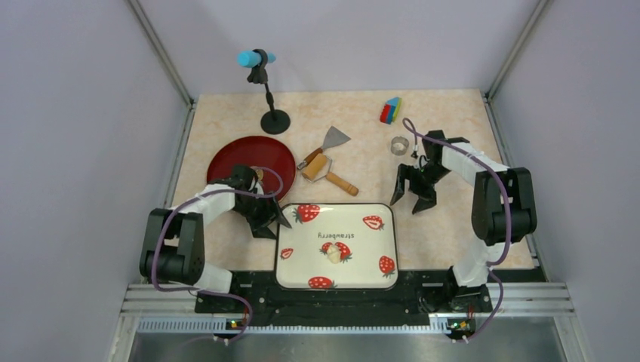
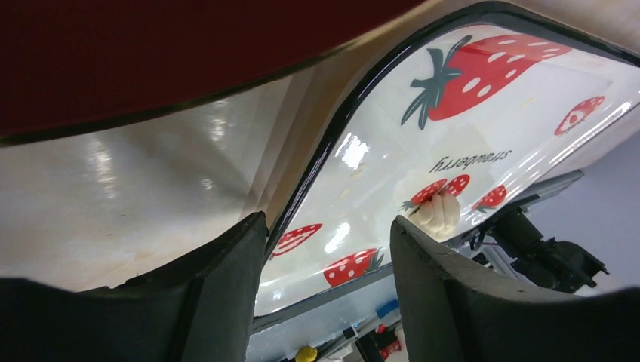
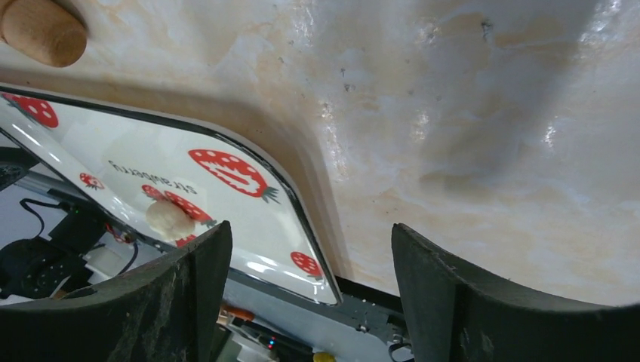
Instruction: Roll out the dumpling wrappers from the dough
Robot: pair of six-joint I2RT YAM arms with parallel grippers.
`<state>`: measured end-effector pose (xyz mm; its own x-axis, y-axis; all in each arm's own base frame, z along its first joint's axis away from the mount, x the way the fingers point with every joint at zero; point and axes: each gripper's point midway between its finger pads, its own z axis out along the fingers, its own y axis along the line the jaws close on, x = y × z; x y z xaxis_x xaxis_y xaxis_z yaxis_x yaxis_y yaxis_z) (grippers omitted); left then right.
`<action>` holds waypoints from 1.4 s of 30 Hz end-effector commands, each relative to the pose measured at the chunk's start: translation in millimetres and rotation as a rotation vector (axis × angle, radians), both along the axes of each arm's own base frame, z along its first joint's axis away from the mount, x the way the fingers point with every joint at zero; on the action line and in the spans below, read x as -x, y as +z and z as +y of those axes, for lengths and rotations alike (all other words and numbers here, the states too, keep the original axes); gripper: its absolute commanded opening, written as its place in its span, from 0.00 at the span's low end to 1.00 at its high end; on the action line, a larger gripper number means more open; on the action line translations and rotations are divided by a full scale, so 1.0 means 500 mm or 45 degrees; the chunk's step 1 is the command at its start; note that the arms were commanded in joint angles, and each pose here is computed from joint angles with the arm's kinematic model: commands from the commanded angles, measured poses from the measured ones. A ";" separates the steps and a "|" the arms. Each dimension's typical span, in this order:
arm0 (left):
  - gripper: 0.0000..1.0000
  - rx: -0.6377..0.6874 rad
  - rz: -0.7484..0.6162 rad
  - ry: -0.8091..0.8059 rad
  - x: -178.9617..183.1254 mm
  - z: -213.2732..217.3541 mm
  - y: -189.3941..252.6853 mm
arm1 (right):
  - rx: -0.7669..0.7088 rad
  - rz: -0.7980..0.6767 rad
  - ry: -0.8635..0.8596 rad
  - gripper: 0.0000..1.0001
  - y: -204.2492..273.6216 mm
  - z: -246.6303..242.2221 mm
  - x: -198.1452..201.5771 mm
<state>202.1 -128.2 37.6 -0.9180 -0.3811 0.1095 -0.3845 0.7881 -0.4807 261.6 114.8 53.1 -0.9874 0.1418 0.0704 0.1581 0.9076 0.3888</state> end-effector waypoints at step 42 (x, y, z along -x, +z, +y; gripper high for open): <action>0.50 0.213 -0.113 0.004 -0.194 -0.183 0.024 | -0.116 -0.008 -0.019 0.73 -0.005 0.046 -0.171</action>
<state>262.1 -198.4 30.0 -0.9123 -0.3788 0.1555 -0.3994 0.7396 -0.5418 330.6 118.1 35.7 -0.9837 0.1523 0.0958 0.1778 0.9038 0.3894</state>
